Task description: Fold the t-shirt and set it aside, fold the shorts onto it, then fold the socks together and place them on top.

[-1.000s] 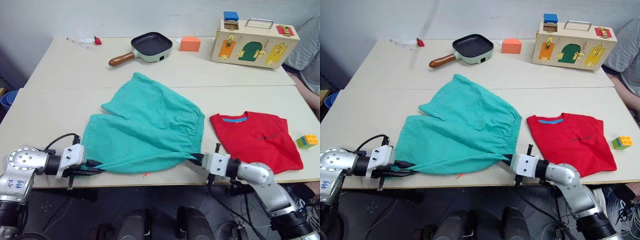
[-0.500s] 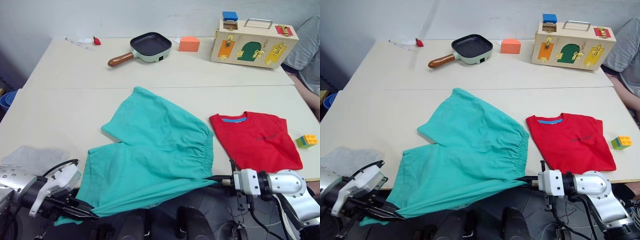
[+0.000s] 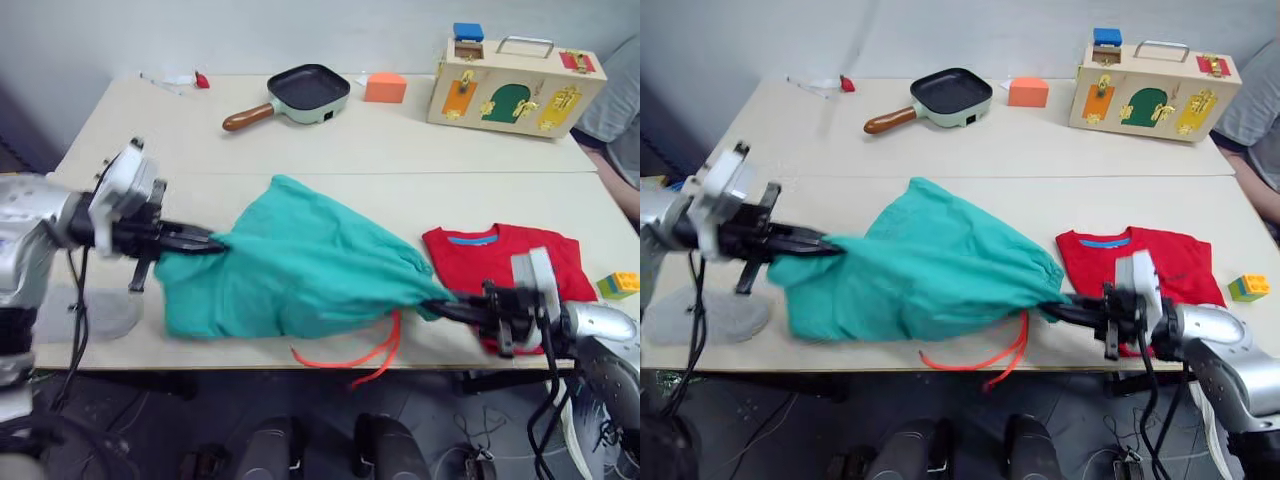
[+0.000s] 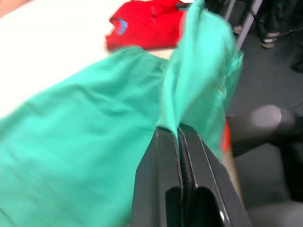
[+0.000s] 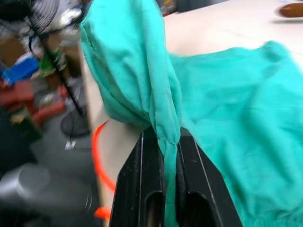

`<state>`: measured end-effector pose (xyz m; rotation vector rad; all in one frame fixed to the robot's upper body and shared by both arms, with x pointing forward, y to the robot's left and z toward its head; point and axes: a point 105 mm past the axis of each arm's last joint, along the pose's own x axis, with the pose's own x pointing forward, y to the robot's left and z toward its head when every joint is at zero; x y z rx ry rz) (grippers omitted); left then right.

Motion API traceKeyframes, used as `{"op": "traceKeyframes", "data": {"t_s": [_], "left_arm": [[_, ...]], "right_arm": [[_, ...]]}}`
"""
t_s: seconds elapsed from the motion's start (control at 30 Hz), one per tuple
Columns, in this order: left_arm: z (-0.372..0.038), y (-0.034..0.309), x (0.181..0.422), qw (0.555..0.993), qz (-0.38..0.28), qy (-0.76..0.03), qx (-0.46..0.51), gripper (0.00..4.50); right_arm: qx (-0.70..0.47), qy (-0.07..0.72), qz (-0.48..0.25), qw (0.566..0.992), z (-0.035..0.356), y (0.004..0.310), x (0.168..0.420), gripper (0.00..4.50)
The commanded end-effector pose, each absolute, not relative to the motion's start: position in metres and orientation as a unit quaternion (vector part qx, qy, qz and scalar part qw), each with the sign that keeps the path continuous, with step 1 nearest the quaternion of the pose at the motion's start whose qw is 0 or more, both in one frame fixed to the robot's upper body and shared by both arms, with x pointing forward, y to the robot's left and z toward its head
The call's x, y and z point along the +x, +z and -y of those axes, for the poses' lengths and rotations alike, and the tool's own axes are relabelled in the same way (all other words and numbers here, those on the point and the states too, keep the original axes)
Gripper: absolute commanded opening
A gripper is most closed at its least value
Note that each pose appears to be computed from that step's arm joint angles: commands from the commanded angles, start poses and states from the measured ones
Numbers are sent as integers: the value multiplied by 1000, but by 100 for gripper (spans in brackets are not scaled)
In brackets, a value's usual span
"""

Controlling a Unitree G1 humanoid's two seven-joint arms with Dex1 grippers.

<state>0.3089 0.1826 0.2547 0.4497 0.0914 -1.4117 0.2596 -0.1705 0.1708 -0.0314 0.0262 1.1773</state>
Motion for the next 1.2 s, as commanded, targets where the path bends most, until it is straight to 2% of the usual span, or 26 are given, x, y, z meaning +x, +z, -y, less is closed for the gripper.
{"op": "traceKeyframes", "data": {"t_s": [0.03, 0.13, 0.27, 0.43, 0.6, 0.7, 0.9, 1.0, 1.03, 1.07, 1.17, 1.2], "left_arm": [[-180, 260, 352, 758, -27, -599, 256, 1], [-165, 264, 388, 783, -7, -557, 275, 1], [-150, 262, 418, 807, 1, -505, 307, 1], [-140, 241, 435, 813, -10, -466, 349, 1], [-131, 226, 443, 835, -3, -441, 328, 1], [-131, 225, 447, 852, 12, -421, 312, 61], [-157, 244, 447, 870, 75, -368, 321, 253], [-164, 261, 431, 855, 133, -402, 301, 341], [-165, 265, 424, 848, 149, -425, 279, 345], [-162, 265, 415, 836, 158, -458, 257, 345], [-147, 246, 390, 791, 157, -540, 239, 345], [-139, 237, 384, 786, 154, -552, 230, 345]], "right_arm": [[11, 507, -22, 862, 171, 175, 282, 0], [30, 471, -34, 881, 167, 173, 299, 0], [40, 442, -45, 895, 159, 169, 313, 0], [32, 398, -68, 914, 165, 158, 321, 0], [5, 343, -53, 938, 181, 158, 330, 0], [-15, 331, -43, 943, 188, 164, 331, 83], [-75, 314, -17, 946, 217, 189, 323, 299], [-75, 344, 20, 936, 209, 207, 315, 393], [-75, 365, 41, 927, 199, 214, 310, 430], [-76, 386, 61, 917, 186, 219, 306, 448], [-64, 430, 72, 898, 145, 215, 300, 448], [-63, 429, 72, 898, 132, 211, 302, 408]]}}
